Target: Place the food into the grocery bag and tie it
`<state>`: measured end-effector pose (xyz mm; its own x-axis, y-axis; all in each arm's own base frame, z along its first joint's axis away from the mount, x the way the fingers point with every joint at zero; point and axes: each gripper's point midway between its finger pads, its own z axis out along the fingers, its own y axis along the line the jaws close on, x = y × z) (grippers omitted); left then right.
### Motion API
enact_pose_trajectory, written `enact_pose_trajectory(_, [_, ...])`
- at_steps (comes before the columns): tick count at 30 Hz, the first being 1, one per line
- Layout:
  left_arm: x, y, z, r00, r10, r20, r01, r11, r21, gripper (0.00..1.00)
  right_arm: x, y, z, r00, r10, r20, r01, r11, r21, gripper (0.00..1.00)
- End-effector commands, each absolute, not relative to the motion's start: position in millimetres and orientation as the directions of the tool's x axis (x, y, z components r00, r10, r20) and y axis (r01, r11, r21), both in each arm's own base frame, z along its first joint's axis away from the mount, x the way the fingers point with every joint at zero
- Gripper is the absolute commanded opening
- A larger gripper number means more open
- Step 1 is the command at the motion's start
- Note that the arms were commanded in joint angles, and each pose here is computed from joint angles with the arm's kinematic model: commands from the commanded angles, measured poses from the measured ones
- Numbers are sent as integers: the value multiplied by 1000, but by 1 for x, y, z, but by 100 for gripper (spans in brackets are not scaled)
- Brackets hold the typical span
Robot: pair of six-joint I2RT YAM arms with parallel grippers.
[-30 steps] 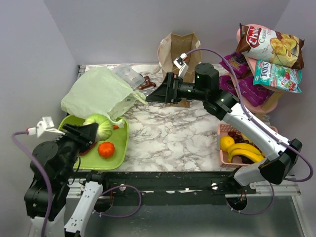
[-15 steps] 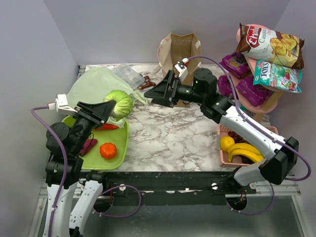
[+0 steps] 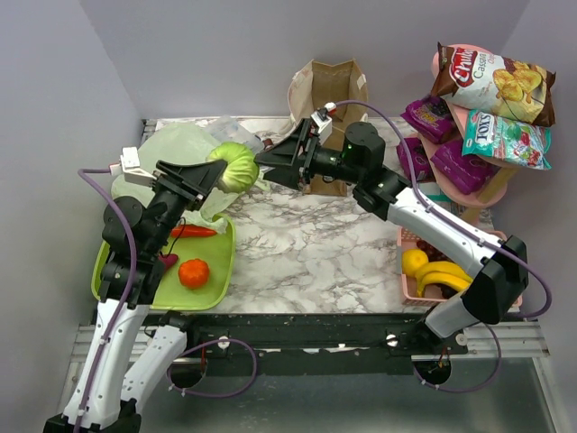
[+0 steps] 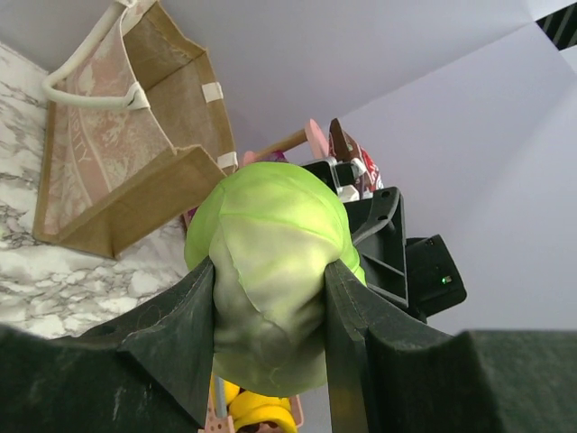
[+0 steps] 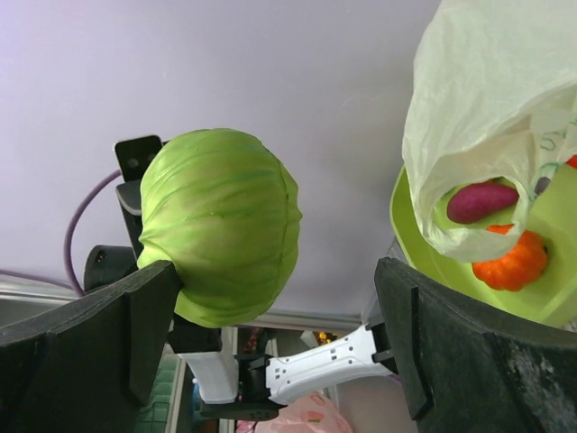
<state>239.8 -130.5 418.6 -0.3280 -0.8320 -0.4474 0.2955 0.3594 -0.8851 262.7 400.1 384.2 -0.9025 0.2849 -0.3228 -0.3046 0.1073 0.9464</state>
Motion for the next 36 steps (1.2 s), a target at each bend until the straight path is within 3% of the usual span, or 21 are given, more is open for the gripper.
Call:
enact_pose_trajectory(1, [236,-134,453,-285,-861,-421,388,298,-872,24,261,407,412,-901,281,-331,-344,5,939,100])
enact_pose_trajectory(15, [251,-151,434,-320,-857,-403,375,276,-885,24,252,406,436,-905,274,-325,-366,-111,924,100])
enact_pose_trajectory(19, [255,-153,428,-327,-865,-381,374,252,-893,25,251,406,439,-907,273,-322,-366,-130,921,94])
enact_pose_trajectory(26, [258,-154,421,-329,-866,-377,369,249,-895,26,248,403,441,-902,280,-328,-377,-143,915,94])
enact_pose_trajectory(31, [259,-158,419,-339,-863,-376,375,242,-895,26,250,405,432,-911,270,-312,-357,-133,925,75])
enact_pose_trajectory(34, [258,-161,421,-341,-863,-372,396,227,-890,28,249,406,425,-914,262,-311,-350,-121,929,72])
enact_pose_trajectory(36, [258,-161,421,-340,-861,-378,400,231,-887,29,249,407,422,-914,256,-315,-352,-111,930,64])
